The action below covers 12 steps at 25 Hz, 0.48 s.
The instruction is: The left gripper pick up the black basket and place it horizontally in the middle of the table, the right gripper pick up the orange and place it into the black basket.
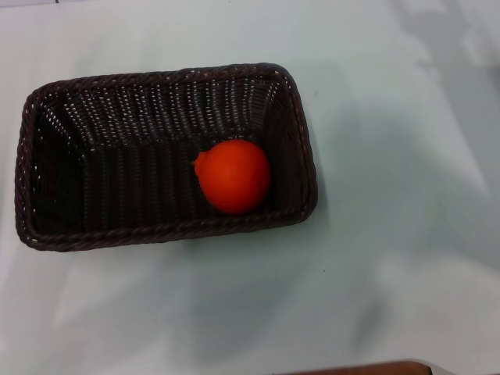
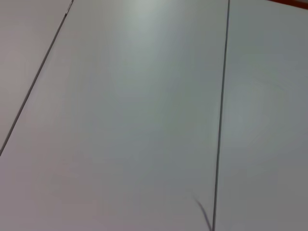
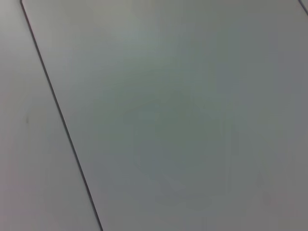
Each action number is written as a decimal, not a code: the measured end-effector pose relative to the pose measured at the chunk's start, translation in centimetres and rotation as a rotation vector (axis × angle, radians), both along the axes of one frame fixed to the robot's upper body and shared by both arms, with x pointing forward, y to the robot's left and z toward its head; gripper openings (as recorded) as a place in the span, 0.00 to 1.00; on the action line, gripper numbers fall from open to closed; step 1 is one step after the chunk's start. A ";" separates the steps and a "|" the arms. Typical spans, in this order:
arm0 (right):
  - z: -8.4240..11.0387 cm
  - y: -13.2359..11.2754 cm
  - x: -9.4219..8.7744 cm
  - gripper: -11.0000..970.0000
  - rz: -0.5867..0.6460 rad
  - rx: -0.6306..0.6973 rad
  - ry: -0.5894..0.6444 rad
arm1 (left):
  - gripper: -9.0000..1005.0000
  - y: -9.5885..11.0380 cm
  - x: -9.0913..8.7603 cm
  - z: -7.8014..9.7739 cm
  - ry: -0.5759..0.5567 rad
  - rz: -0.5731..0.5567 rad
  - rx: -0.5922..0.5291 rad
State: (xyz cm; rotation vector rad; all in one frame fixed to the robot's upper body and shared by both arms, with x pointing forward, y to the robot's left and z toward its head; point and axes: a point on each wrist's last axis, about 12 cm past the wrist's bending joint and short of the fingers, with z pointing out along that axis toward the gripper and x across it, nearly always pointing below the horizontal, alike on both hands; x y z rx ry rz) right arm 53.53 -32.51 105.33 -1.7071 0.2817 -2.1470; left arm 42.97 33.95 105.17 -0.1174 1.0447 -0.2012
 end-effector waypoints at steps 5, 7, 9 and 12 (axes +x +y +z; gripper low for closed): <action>0.3 0.0 0.3 0.85 -0.002 0.001 -0.010 | 0.68 -0.1 0.0 -0.2 0.010 0.000 -0.014; 0.5 0.0 0.6 0.85 -0.005 0.001 -0.016 | 0.68 -0.1 0.0 -0.2 0.013 -0.001 -0.017; 0.7 0.0 0.9 0.85 -0.010 0.004 -0.023 | 0.68 -0.1 0.0 -0.2 0.016 -0.003 -0.018; 0.8 0.1 1.1 0.85 -0.013 0.009 -0.026 | 0.68 -0.2 0.1 -0.3 0.019 -0.008 -0.020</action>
